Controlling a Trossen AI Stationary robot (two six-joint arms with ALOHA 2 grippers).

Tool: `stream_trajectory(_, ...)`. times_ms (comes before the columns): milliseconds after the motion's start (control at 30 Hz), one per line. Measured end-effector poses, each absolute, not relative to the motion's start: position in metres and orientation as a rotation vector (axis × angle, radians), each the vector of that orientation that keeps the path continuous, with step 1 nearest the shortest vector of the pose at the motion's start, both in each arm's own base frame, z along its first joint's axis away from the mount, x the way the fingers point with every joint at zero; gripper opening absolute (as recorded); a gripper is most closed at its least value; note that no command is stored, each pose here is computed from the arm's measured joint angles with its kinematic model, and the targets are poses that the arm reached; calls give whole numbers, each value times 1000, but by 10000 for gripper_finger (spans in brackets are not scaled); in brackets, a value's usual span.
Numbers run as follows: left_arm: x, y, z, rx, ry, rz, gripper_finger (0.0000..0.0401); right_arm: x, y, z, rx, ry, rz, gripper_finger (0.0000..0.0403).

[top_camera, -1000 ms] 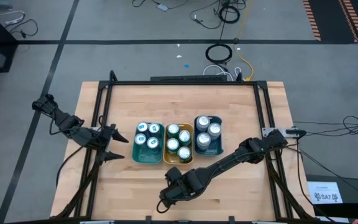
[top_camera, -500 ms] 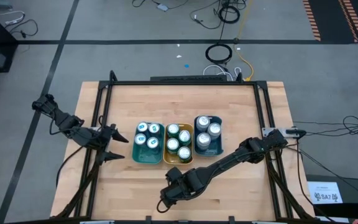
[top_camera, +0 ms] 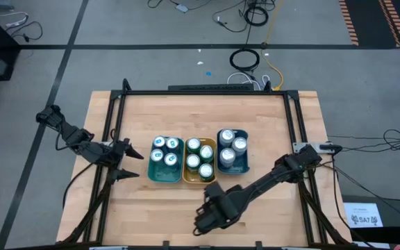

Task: Sort soda cans
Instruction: Put the blue and white soda can into the dark blue bin

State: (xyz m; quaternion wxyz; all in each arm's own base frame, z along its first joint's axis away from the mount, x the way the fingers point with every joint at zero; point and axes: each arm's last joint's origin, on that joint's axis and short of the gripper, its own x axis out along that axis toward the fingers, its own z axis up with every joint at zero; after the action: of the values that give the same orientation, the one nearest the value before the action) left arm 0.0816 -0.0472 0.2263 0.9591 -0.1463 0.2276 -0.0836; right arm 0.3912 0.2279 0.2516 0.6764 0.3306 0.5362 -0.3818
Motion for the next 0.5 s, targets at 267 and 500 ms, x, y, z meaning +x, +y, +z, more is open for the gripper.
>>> stream_trajectory(267,82,-47,226,-296,462,-169,382,363,230,297,726,1057,-849,293)
stream_trajectory(500,82,-47,226,-296,461,-168,382,348,214,337,669,938,-770,294)
